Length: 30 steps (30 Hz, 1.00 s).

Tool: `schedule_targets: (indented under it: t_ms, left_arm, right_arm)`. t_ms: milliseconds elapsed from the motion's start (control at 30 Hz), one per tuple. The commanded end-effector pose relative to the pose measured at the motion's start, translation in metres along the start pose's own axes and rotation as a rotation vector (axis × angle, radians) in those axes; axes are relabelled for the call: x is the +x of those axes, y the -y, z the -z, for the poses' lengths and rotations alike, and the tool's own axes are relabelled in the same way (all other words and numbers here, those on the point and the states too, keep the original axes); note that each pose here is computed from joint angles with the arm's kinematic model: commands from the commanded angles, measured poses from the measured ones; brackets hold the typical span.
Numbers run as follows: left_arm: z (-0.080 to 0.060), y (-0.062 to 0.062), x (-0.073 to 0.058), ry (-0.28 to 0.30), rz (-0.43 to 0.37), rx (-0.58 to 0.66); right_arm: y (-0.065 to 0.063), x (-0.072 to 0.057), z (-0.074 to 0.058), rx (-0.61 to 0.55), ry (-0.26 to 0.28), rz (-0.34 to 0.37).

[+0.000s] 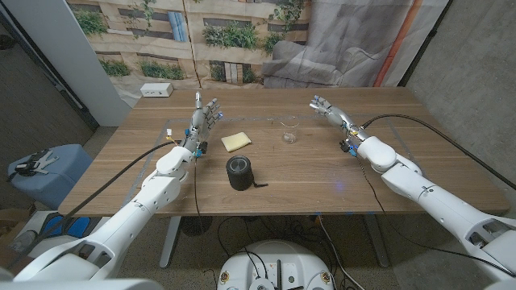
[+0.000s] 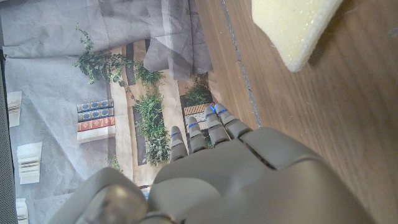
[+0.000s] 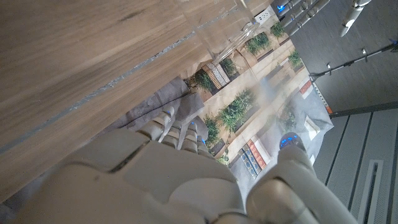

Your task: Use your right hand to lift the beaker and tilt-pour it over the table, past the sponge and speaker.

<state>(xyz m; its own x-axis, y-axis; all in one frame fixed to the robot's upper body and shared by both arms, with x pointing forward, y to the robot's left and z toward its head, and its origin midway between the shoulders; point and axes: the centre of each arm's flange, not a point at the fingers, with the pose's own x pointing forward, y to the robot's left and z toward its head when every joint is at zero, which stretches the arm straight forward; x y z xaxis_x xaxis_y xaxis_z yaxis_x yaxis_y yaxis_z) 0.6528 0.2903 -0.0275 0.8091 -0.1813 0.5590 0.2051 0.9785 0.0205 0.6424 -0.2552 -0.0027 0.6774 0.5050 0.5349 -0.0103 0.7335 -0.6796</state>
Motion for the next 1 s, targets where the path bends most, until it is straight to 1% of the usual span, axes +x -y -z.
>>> schedule_targets:
  t_ms: [33, 67, 167, 400, 567, 633, 767, 800, 1000]
  left_arm:
    - [0.000, 0.000, 0.000, 0.000, 0.000, 0.000]
    - [0.000, 0.000, 0.000, 0.000, 0.000, 0.000]
    - [0.000, 0.000, 0.000, 0.000, 0.000, 0.000]
    - [0.000, 0.000, 0.000, 0.000, 0.000, 0.000]
    - [0.000, 0.000, 0.000, 0.000, 0.000, 0.000]
    - [0.000, 0.000, 0.000, 0.000, 0.000, 0.000]
    - [0.000, 0.000, 0.000, 0.000, 0.000, 0.000]
    - [0.000, 0.000, 0.000, 0.000, 0.000, 0.000]
    - [0.000, 0.000, 0.000, 0.000, 0.000, 0.000]
  right_arm:
    - [-0.009, 0.010, -0.005, -0.121, 0.058, -0.100]
    - [-0.012, 0.012, -0.005, -0.137, 0.066, -0.114]
    - [-0.014, 0.014, -0.005, -0.149, 0.076, -0.116]
    - [-0.021, 0.023, -0.008, -0.211, 0.109, -0.154]
    - [-0.026, 0.029, -0.008, -0.239, 0.122, -0.171]
    - [-0.029, 0.032, -0.004, -0.241, 0.114, -0.177]
    - [-0.029, 0.036, 0.001, -0.246, 0.108, -0.181]
    - [-0.028, 0.037, 0.004, -0.250, 0.100, -0.182]
    - [-0.028, 0.039, 0.011, -0.266, 0.100, -0.202]
